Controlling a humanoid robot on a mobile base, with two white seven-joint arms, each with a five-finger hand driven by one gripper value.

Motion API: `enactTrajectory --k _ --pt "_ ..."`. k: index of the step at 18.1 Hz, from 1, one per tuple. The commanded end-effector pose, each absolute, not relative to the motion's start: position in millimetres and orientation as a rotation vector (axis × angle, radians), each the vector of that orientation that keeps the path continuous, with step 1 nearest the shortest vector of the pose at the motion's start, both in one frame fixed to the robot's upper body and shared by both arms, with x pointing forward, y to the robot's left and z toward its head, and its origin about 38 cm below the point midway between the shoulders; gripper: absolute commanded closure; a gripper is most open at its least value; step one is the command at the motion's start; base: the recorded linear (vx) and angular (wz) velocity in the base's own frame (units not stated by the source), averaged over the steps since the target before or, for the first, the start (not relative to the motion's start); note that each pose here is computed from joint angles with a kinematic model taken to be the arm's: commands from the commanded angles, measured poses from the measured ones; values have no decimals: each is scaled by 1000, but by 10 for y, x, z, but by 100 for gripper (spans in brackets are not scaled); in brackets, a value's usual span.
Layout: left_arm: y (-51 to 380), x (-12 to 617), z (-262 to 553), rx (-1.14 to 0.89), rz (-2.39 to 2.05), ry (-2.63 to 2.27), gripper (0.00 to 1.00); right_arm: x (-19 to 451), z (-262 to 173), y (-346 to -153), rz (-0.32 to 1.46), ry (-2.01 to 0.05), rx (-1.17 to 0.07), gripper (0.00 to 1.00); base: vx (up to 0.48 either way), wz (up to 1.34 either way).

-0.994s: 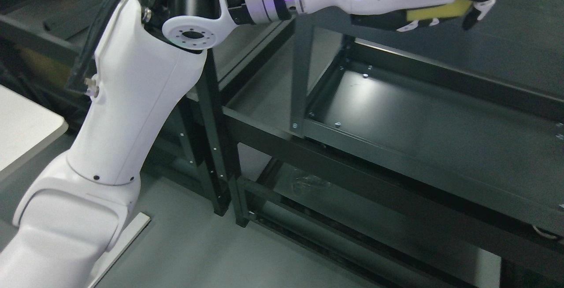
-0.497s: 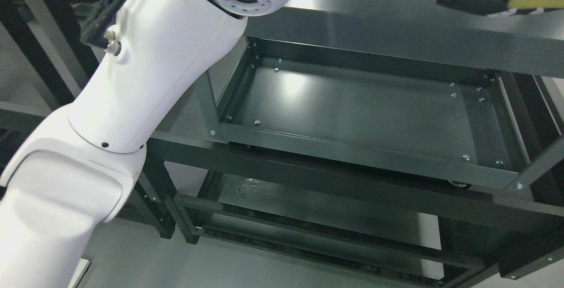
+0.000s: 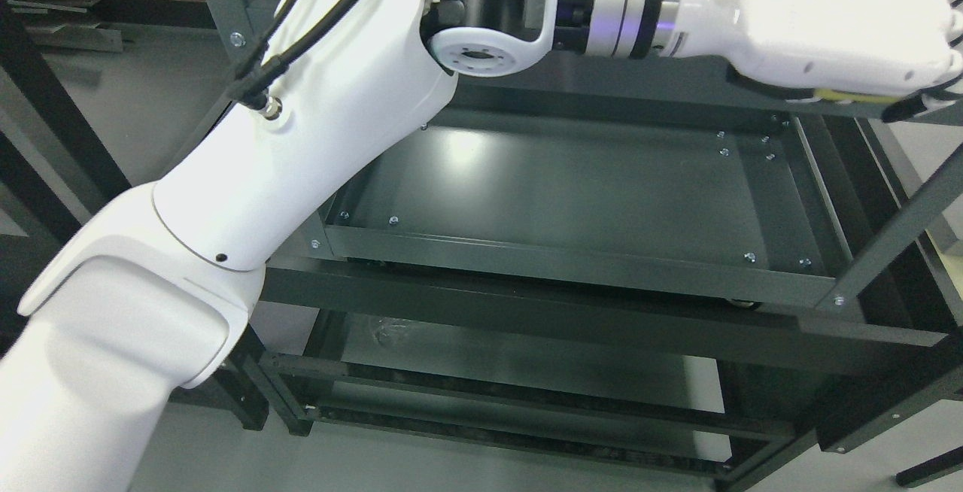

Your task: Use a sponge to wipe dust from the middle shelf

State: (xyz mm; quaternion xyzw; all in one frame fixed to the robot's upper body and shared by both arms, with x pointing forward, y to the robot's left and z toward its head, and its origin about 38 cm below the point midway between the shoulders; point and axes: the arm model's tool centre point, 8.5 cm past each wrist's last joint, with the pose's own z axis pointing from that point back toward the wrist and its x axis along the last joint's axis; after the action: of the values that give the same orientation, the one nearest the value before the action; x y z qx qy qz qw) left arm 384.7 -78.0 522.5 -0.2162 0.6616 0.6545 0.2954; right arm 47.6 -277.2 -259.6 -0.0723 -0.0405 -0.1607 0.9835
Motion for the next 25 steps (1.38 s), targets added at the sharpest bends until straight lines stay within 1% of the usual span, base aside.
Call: enactTrajectory --k 1,5,7,11,15,17,21,25 --pt "-611 3970 4964 -614 1767 1785 100 460 -2588 -2873 -324 -29 -152 0 17 -88" --pt "-141 3957 5286 -748 1694 1832 100 460 -2588 -2873 -324 -29 -152 0 3 -19" --pt "164 4016 5390 -833 1691 1858 100 460 -2588 -2873 -324 -29 -152 0 -4 20" --pt "790 4109 5322 -930 1729 1894 100 460 -2588 -2873 -324 -29 -152 0 -2 12" --pt "1530 4192 5275 -1034 1789 1961 100 460 -2588 -2873 -324 -29 -152 0 0 0" --pt "1788 4195 5268 -1068 1802 1993 100 460 -2587 -2874 -324 -29 -154 0 0 0" --pt "2232 4065 5208 -1103 1846 2002 99 460 -2588 -2873 -324 -29 -152 0 0 0" --pt "2707 3816 5327 -1164 1845 2011 99 460 -2587 -2874 -326 -29 -154 0 0 0"
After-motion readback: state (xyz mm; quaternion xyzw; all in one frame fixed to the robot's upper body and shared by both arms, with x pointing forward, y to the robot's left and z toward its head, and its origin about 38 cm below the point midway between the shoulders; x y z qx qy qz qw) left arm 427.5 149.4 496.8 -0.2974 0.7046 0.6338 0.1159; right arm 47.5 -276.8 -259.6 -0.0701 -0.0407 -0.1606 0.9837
